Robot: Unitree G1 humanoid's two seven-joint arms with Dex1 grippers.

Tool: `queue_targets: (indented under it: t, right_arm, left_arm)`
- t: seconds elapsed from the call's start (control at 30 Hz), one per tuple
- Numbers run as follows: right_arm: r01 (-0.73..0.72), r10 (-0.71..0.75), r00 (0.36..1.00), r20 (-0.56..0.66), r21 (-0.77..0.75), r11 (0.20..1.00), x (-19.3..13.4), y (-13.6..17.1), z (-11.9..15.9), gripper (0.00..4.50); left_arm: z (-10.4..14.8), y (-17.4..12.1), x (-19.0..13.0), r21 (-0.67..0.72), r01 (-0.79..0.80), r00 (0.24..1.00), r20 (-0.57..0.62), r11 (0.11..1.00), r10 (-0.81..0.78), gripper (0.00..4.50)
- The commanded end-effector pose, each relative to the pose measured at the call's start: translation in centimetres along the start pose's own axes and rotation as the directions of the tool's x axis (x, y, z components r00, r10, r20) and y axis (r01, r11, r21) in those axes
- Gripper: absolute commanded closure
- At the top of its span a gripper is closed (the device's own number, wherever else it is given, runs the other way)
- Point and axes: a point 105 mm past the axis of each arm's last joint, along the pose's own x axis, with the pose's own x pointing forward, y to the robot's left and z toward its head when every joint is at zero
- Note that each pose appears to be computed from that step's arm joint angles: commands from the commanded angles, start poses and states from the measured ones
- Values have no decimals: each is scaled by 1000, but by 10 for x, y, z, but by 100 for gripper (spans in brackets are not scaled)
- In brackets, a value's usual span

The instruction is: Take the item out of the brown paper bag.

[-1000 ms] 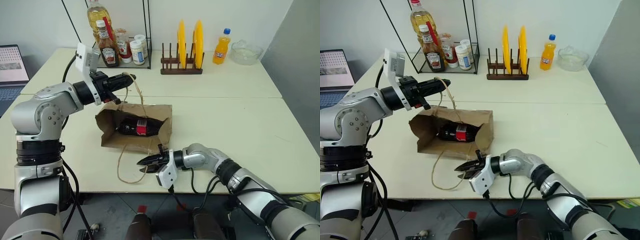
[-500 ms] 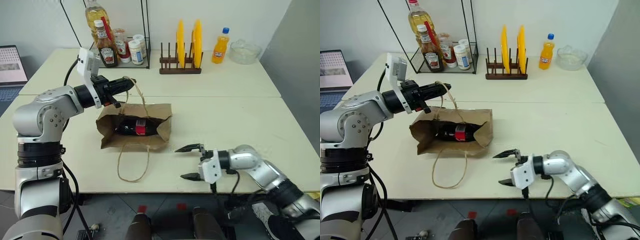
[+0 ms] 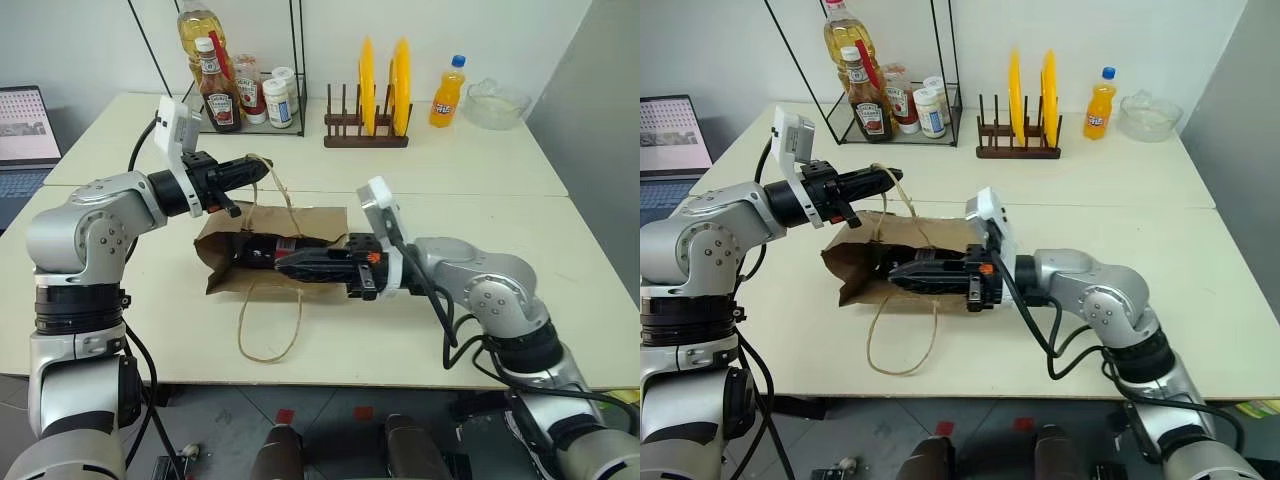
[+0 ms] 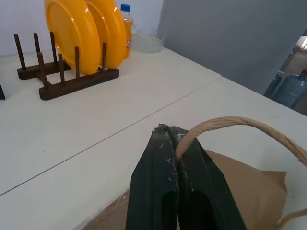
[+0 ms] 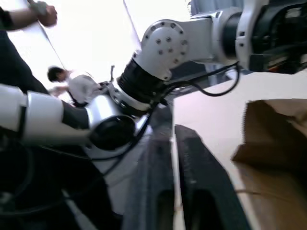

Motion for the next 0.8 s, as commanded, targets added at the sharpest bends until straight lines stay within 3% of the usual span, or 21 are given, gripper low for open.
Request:
queue_targets:
  t: [0.03, 0.23, 0.43, 0.6, 0.8]
  right_arm:
    - [-69, 69, 998, 0, 0, 998, 14, 5, -2, 443]
    - [-85, 85, 996, -15, -37, 996, 42, -10, -23, 443]
    - [75, -72, 997, 24, -196, 978, 56, -38, -28, 443]
    - [276, -267, 961, 73, -323, 905, 48, -62, -26, 443]
    - [401, -516, 856, -27, -595, 696, 25, -96, -39, 443]
  left_arm:
    - [16, -6, -3, 57, 9, 1000, 30, 998, -11, 450]
    - [16, -11, -5, 62, 12, 1000, 23, 998, -14, 450]
    - [14, -15, -6, 62, 5, 1000, 21, 998, -6, 450]
    - [9, -15, -5, 54, 2, 1000, 20, 999, -3, 450]
    - [10, -17, 0, 52, 14, 999, 30, 999, -16, 450]
